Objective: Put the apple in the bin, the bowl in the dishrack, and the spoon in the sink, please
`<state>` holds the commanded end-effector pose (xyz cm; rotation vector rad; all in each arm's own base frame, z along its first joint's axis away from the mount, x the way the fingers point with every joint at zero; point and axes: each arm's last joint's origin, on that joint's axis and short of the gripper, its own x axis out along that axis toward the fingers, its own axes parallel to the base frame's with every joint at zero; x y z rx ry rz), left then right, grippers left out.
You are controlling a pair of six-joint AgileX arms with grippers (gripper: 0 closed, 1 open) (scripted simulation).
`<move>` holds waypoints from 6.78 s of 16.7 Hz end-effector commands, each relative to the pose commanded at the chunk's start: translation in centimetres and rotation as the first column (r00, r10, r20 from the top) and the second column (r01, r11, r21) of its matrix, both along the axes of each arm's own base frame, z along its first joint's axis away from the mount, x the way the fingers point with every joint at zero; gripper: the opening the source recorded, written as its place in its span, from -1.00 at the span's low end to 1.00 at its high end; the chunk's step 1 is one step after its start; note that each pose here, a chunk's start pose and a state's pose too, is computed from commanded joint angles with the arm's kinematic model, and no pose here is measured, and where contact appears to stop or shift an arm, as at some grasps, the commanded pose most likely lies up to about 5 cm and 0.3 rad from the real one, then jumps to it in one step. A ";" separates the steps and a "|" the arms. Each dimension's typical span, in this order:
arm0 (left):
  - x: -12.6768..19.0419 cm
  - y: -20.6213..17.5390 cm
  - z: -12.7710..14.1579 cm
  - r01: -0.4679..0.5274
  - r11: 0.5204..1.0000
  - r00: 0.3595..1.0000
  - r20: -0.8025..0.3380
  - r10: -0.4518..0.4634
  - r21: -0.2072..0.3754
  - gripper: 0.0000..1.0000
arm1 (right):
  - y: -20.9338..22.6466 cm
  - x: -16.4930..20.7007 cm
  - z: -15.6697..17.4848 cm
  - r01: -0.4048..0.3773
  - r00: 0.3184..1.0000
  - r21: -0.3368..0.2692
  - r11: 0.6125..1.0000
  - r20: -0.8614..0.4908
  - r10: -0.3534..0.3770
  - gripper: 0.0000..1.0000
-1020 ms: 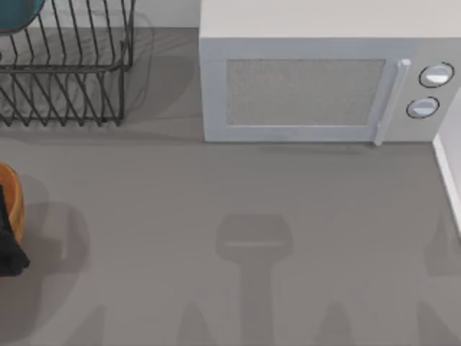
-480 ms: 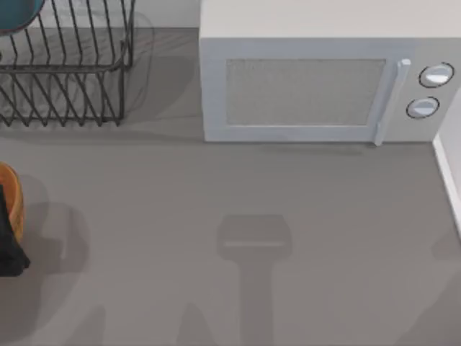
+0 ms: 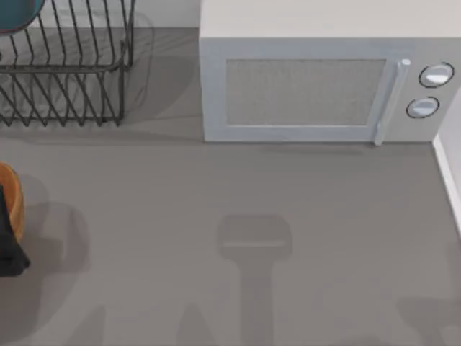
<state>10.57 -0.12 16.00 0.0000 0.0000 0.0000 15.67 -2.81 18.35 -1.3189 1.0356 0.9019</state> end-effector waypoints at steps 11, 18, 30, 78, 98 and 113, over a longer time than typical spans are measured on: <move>0.0 0.0 0.0 0.000 1.000 1.000 0.000 0.000 0.000 1.00 | -1.6 3.2 1.0 -0.465 0.833 0.058 0.884 -0.309 0.459 1.00; 0.0 0.0 0.0 0.000 1.000 1.000 0.000 0.000 0.000 1.00 | -1.6 3.3 0.1 -0.465 0.832 0.059 0.883 -0.311 0.459 1.00; 0.0 0.0 0.0 0.000 1.000 1.000 0.000 0.000 0.000 1.00 | -1.6 3.2 -9.0 -0.465 0.833 0.058 0.884 -0.309 0.459 1.00; 0.0 0.0 0.0 0.000 1.000 1.000 0.000 0.000 0.000 1.00 | -2.1 6.7 4.2 -0.457 0.825 0.049 0.888 -0.349 0.443 -1.00; 0.0 0.0 0.0 0.000 1.000 1.000 0.000 0.000 0.000 1.00 | -4.1 33.9 2.3 -0.447 0.845 0.018 0.894 -0.320 0.429 -1.00; 0.0 0.0 0.0 0.000 1.000 1.000 0.000 0.000 0.000 1.00 | -4.0 34.7 -1.0 -0.447 0.843 0.022 0.894 -0.324 0.429 -1.00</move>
